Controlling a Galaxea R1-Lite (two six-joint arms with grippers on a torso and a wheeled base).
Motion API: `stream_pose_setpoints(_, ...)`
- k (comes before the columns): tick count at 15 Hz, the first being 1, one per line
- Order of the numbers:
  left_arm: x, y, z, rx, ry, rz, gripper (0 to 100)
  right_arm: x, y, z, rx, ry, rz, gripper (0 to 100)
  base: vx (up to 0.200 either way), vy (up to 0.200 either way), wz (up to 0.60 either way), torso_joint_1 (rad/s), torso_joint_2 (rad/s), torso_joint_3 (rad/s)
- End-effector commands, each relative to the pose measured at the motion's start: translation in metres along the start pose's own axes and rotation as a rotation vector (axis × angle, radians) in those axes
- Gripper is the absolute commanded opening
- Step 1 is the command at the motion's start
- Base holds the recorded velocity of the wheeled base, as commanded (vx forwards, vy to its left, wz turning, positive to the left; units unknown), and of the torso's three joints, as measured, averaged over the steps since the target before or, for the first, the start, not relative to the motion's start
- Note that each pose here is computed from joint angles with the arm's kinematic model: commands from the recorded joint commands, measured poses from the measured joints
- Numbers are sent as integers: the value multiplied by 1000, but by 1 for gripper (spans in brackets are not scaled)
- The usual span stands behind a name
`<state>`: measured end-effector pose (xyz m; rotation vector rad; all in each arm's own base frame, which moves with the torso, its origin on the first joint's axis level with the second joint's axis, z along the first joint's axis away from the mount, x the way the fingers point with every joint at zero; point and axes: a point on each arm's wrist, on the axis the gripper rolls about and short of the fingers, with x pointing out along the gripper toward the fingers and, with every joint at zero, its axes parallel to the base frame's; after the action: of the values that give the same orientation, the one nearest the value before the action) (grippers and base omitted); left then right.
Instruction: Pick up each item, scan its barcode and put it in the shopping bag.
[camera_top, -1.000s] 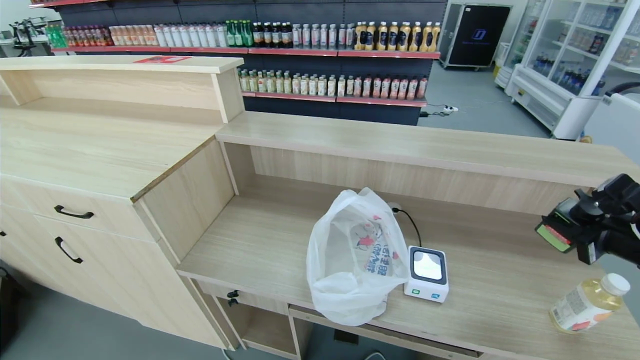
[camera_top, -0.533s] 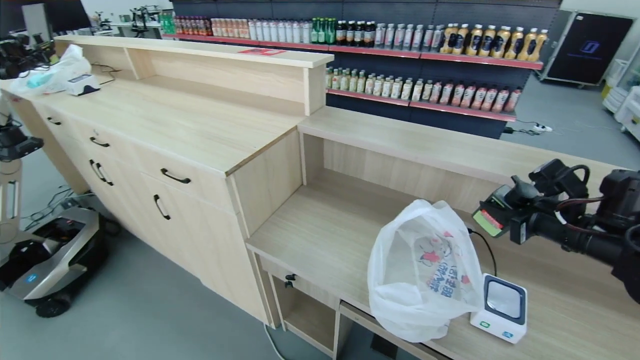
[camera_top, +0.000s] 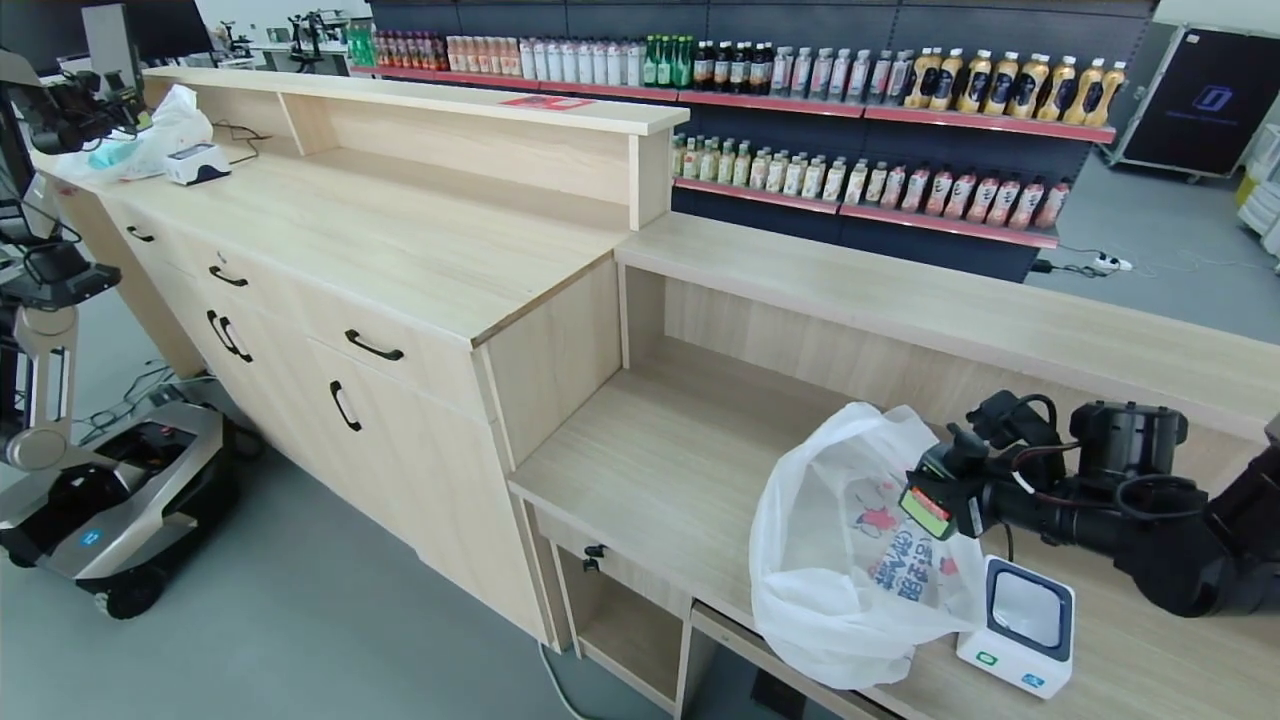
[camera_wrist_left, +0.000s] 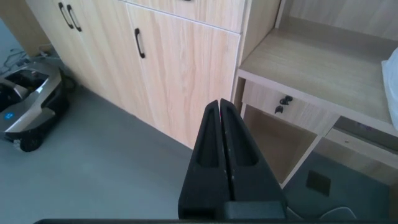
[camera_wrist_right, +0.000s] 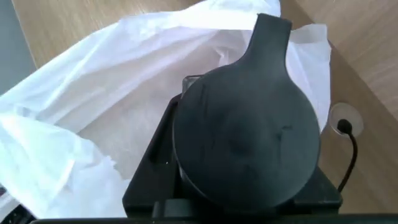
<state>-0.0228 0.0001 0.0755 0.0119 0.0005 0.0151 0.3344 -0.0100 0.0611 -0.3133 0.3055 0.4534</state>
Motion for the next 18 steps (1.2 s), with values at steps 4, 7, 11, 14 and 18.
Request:
stream_pose_setpoints(4,0,0,0,0,0,0,0,51,-10,-30,-11,33,22,0,0,0,0,0,0,0)
stream_pose_setpoints(7,0,0,0,0,0,0,0,73,-10,-36,-54,20,36,0,0,0,0,0,0,0)
stream_pose_setpoints(11,0,0,0,0,0,0,0,87,-4,-38,-61,11,59,0,0,0,0,0,0,0)
stream_pose_setpoints(14,0,0,0,0,0,0,0,95,-1,-48,-56,26,71,0,0,0,0,0,0,0)
stream_pose_setpoints(18,0,0,0,0,0,0,0,105,2,-56,-28,-6,67,0,0,0,0,0,0,0)
